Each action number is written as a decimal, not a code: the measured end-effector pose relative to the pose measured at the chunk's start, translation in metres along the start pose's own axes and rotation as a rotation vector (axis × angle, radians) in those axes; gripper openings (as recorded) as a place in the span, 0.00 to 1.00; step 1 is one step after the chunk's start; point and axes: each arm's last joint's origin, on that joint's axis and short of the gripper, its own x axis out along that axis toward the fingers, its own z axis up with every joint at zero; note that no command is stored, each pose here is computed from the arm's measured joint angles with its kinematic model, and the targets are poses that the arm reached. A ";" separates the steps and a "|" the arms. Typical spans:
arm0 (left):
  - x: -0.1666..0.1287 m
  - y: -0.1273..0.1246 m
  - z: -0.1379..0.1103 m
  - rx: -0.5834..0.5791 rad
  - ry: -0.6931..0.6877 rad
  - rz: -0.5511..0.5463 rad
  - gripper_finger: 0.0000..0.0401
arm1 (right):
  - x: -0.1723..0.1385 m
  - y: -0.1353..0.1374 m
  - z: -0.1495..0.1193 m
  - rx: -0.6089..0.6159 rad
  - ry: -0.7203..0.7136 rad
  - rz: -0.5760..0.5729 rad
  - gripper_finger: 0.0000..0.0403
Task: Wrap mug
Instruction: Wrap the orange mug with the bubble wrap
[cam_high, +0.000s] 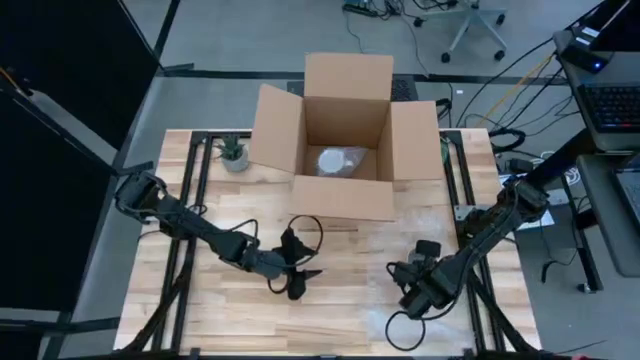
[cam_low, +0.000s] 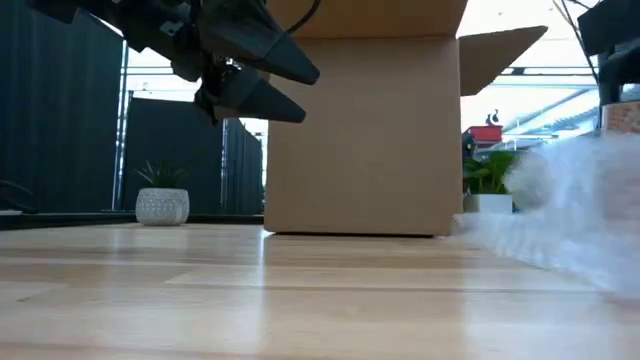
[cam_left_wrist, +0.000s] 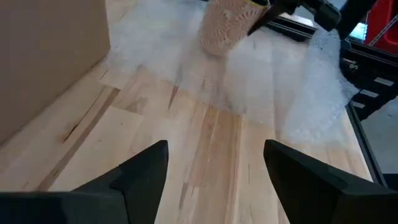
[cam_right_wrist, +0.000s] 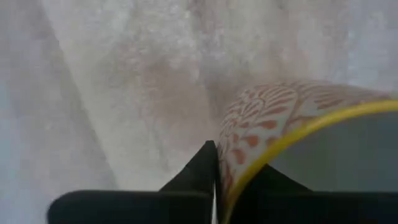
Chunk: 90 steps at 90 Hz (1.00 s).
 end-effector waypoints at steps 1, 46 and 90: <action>0.000 0.000 0.000 0.000 0.000 0.000 0.63 | -0.001 0.000 0.000 0.001 0.001 -0.001 0.03; 0.000 0.000 0.000 0.000 0.000 0.000 0.63 | -0.007 0.015 -0.006 0.041 -0.013 0.101 0.01; 0.000 -0.001 0.000 0.001 0.001 -0.002 0.63 | 0.009 0.013 -0.006 0.044 0.018 0.147 0.04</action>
